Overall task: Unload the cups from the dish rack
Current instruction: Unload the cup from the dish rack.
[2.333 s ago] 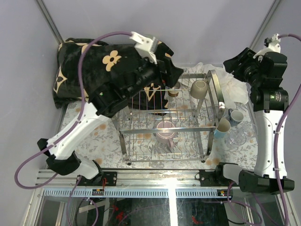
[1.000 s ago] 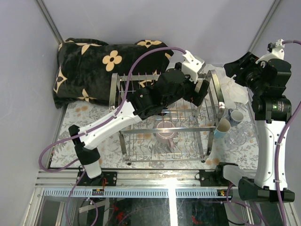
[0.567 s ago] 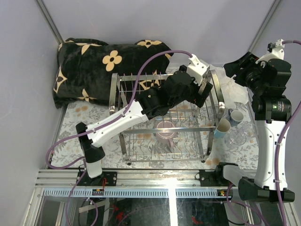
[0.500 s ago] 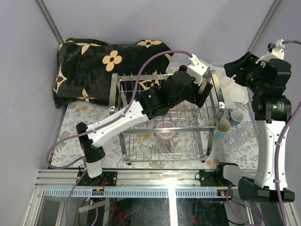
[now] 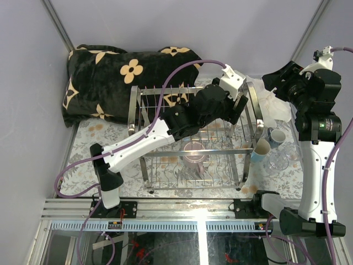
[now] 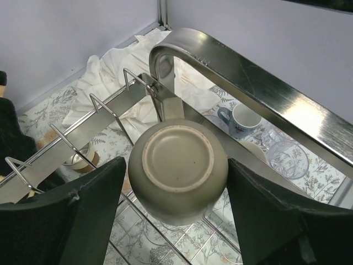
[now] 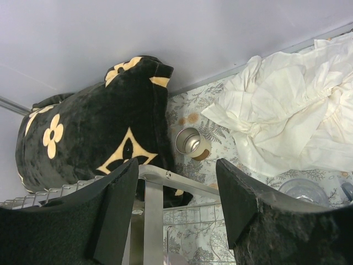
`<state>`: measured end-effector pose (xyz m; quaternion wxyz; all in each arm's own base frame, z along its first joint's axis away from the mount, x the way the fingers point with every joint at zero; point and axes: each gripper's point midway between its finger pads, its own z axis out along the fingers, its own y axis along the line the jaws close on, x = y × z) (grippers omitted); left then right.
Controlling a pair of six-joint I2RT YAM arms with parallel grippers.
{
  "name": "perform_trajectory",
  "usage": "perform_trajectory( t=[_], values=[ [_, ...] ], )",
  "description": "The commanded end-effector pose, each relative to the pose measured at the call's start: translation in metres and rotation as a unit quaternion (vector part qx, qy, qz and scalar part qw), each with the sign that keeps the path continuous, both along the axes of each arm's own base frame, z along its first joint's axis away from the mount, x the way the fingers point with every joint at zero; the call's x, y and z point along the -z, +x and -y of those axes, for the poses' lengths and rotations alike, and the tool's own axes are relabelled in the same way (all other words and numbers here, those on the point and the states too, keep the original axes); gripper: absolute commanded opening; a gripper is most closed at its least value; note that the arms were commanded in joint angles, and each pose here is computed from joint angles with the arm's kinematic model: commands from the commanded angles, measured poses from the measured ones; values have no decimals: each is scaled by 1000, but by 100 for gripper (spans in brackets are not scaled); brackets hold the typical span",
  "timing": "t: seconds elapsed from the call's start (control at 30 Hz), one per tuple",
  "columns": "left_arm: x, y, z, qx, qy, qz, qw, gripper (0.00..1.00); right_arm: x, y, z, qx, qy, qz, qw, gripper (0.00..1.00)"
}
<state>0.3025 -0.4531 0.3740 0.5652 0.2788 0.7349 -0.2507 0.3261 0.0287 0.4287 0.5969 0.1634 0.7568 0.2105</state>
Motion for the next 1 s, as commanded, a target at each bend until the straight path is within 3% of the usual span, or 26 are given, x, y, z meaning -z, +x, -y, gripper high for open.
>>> perform_trajectory(
  t=[0.0,0.2,0.4,0.5,0.57,0.73,0.83,0.97],
  values=[
    [-3,7,5,-7,-7,21,1000,71,-15,-4,-7,-16,4,28,999,65],
    [1,7,5,-8,-2,19,1000,78,-15,-4,-7,-16,5,26,1000,65],
    [3,7,5,-8,0,20,1000,75,-15,-4,-8,-18,6,28,999,65],
    [4,8,5,-8,3,20,1000,61,-16,-4,-8,-18,7,28,999,65],
    [5,8,6,-7,3,20,1000,46,-16,-4,-7,-16,6,28,999,65],
    [4,5,6,-2,1,19,1000,38,-14,-4,-7,-15,6,26,1000,65],
    [4,5,4,-3,-1,18,1000,19,-14,-4,-7,-15,7,27,999,65],
    [-4,3,0,-7,-11,19,1000,2,-13,-4,-7,-14,6,26,1000,65]
  ],
)
